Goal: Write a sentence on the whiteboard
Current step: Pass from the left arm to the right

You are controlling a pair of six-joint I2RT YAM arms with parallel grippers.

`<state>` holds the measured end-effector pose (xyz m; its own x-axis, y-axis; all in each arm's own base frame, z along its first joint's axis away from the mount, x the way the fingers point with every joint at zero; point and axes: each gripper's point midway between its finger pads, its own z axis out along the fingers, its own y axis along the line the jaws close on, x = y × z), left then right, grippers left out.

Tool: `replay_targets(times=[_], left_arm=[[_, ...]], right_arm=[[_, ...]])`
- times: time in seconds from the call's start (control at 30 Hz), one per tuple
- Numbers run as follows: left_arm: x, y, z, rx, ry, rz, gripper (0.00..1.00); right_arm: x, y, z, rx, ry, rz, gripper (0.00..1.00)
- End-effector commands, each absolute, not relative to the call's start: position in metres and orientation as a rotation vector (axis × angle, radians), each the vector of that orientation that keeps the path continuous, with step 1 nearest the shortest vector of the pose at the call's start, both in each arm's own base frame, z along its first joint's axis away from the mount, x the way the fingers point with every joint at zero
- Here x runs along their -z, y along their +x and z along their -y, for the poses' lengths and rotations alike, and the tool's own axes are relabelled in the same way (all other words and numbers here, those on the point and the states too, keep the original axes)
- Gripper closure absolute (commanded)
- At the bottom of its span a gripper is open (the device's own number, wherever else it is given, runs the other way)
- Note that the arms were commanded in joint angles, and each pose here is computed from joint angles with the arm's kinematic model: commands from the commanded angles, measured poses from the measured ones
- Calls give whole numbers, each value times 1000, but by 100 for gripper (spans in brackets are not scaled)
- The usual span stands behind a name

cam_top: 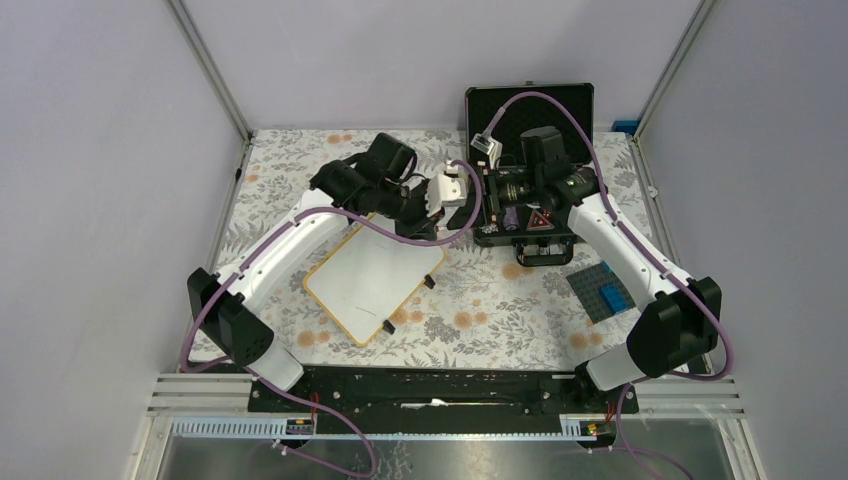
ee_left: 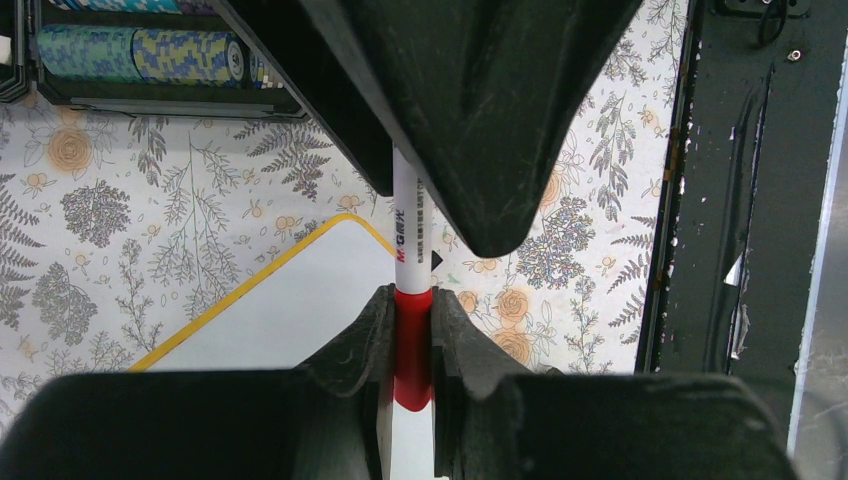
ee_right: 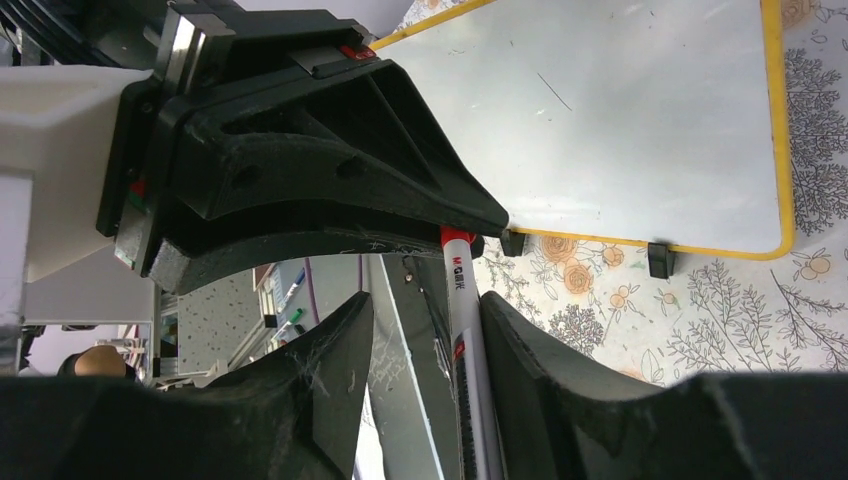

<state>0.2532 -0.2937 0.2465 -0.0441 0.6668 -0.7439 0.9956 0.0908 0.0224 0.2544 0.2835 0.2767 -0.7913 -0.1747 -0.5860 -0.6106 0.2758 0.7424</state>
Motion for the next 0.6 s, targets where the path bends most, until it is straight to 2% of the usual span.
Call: replay_targets(times=[0.0,0.37,0.47,0.57], left_arm=[[-280,262,298,688,1586,-1662,100],[-280,263,292,670,1594,-1663,100],[-284,262,292,675,1594,-1655,100],[-287,260,290,673,1592,-1650,100]], right_arm=[[-291,245,-289,-1589,-753,-2108,50],[-287,248,-287,-1567,-751,-2124,56],[-284,250,-285,-1565,-735,-2134,48],[-282,252,-282,-1566,-721,-2140,45]])
